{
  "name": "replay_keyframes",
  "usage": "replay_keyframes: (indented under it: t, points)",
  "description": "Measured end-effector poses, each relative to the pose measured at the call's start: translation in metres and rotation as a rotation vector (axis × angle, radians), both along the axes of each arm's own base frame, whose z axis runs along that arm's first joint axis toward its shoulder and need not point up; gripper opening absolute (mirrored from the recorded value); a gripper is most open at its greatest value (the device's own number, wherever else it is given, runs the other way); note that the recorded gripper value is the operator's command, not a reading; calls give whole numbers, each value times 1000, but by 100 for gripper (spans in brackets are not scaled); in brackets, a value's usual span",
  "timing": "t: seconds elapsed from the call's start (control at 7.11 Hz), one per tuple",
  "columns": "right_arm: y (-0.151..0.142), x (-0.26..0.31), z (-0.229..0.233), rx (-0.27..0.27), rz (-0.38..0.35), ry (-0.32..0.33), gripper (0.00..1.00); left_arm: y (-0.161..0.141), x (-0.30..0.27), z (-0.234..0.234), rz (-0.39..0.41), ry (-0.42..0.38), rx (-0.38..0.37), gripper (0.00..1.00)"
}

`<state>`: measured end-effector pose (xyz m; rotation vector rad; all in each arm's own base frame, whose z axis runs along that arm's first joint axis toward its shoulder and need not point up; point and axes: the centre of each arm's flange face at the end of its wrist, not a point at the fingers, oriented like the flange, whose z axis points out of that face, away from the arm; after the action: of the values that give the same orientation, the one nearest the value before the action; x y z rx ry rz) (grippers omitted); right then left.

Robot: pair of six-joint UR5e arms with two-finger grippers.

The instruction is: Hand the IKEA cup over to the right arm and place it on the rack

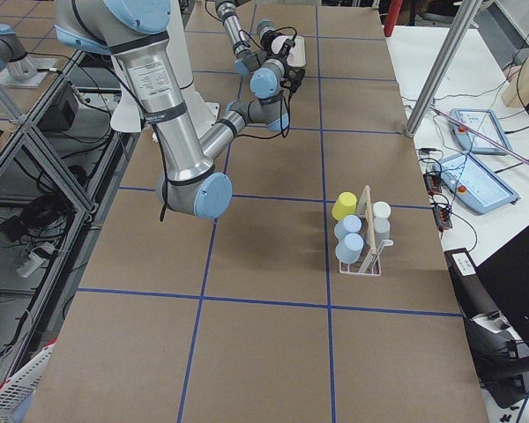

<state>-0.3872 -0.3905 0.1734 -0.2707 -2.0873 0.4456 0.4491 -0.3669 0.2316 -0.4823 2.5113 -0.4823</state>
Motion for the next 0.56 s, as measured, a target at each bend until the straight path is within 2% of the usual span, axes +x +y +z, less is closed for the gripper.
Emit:
replay_keyframes:
  t: [0.14,0.28,0.42,0.56]
  points:
    - [0,0,0,1,1,-2,27,0,0,1,-1,-2,1,36]
    - [0,1,-1,1,2,-3,22,0,0,1,-3,-3,2,58]
    - [0,1,0,1,1,-2,22,0,0,-1,-7,0,4,91]
    - [0,2,0,1,3,-3,22,0,-1,-1,-10,0,6,99]
